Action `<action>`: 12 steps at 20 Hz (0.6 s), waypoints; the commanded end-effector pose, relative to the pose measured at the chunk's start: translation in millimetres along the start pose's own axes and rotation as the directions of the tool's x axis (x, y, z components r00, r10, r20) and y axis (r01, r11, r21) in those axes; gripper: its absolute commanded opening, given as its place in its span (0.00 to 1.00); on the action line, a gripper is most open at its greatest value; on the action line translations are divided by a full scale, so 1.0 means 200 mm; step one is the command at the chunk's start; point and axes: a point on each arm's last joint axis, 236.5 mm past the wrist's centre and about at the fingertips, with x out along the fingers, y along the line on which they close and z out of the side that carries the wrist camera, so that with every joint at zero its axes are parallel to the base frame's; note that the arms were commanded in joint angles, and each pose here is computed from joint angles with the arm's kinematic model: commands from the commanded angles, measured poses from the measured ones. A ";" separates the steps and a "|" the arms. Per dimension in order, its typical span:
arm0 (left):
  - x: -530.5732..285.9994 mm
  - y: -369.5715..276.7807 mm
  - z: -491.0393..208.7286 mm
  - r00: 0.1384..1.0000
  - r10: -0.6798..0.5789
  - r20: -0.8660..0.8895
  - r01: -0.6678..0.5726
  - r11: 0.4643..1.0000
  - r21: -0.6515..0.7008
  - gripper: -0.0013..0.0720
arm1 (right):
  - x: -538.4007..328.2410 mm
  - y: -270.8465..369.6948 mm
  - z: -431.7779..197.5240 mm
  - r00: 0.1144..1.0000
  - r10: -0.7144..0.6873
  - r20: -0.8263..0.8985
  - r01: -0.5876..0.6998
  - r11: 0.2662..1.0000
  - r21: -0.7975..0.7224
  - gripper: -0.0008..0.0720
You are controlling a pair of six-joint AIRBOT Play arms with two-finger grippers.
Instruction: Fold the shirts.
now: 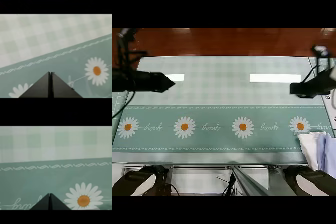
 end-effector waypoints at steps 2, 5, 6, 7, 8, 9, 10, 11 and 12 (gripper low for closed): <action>0.21 0.29 -0.19 0.976 0.179 -0.123 -0.190 0.978 -0.082 0.05 | 0.27 0.00 -0.12 0.996 -0.085 -0.012 0.085 0.996 -0.025 0.04; 0.25 0.30 -0.18 0.975 0.182 -0.125 -0.192 0.979 -0.067 0.05 | 0.27 0.01 -0.14 0.997 -0.076 -0.029 0.075 0.997 -0.025 0.04; 0.25 0.30 -0.18 0.975 0.182 -0.126 -0.191 0.979 -0.068 0.05 | 0.27 0.01 -0.15 0.996 -0.076 -0.038 0.075 0.997 -0.024 0.04; 0.25 0.30 -0.18 0.975 0.182 -0.126 -0.191 0.979 -0.067 0.05 | 0.27 0.00 -0.16 0.996 -0.079 -0.043 0.078 0.997 -0.025 0.04; 0.25 0.30 -0.18 0.975 0.182 -0.126 -0.191 0.979 -0.068 0.05 | 0.27 0.00 -0.16 0.996 -0.079 -0.042 0.078 0.997 -0.025 0.04; 0.25 0.30 -0.18 0.975 0.182 -0.126 -0.191 0.979 -0.068 0.05 | 0.27 0.00 -0.16 0.996 -0.079 -0.042 0.078 0.997 -0.025 0.04; 0.25 0.30 -0.18 0.975 0.182 -0.126 -0.191 0.979 -0.068 0.05 | 0.27 0.00 -0.16 0.996 -0.079 -0.042 0.078 0.997 -0.025 0.04; 0.25 0.30 -0.18 0.975 0.182 -0.126 -0.191 0.979 -0.068 0.05 | 0.27 0.00 -0.16 0.996 -0.079 -0.042 0.078 0.997 -0.025 0.04; 0.25 0.30 -0.18 0.975 0.182 -0.126 -0.191 0.979 -0.068 0.05 | 0.27 0.00 -0.16 0.996 -0.079 -0.042 0.078 0.997 -0.025 0.04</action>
